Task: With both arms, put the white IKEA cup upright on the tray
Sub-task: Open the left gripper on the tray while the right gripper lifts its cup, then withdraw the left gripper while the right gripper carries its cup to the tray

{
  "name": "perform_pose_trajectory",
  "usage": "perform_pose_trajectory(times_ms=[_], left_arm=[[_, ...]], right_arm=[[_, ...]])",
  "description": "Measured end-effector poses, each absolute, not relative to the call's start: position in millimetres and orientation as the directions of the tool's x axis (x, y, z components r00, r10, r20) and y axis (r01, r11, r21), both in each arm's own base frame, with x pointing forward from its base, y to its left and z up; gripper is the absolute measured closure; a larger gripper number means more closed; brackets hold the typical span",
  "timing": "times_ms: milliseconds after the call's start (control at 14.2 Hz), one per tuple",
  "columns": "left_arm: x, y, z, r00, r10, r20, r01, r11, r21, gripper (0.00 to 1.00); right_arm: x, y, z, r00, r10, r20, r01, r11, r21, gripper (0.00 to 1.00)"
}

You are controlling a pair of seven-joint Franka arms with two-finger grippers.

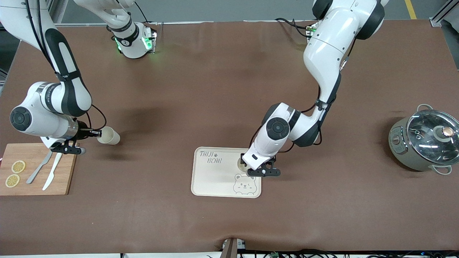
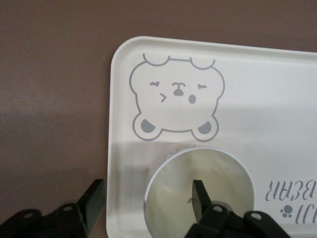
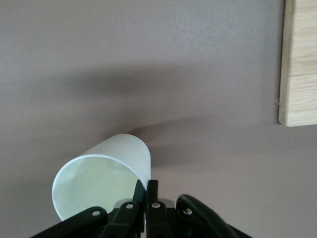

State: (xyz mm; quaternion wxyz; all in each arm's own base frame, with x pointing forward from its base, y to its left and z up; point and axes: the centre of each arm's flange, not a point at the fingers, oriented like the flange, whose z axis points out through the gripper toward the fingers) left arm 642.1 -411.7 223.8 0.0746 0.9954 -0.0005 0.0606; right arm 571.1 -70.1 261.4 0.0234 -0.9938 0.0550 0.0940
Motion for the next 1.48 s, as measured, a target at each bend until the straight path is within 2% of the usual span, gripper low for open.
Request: perform_pose_trajectory(times_ms=[71, 283, 919, 1201, 1484], left_arm=[[642, -412, 224, 0.993, 0.008, 0.121, -0.01, -0.989, 0.149, 0.19], [643, -412, 225, 0.992, 0.008, 0.122, -0.01, -0.989, 0.149, 0.0], [650, -403, 249, 0.994, 0.016, 0.11, 0.001, -0.991, 0.131, 0.0], [656, -380, 290, 0.997, -0.009, 0.077, -0.016, -0.996, 0.092, 0.0], [678, -311, 349, 0.996, -0.069, 0.052, -0.072, -0.996, 0.055, 0.0]], right_arm=[[572, -70, 264, 0.975, -0.105, -0.195, -0.115, -0.993, -0.037, 0.97], [579, -62, 278, 0.966, -0.126, -0.224, -0.137, -0.99, -0.034, 0.97], [599, 3, 311, 0.943, -0.226, -0.243, -0.238, -0.971, -0.021, 0.97], [605, 26, 321, 0.928, -0.29, -0.235, -0.304, -0.953, -0.023, 0.97], [615, 85, 346, 0.907, -0.376, -0.191, -0.385, -0.923, -0.008, 0.97]])
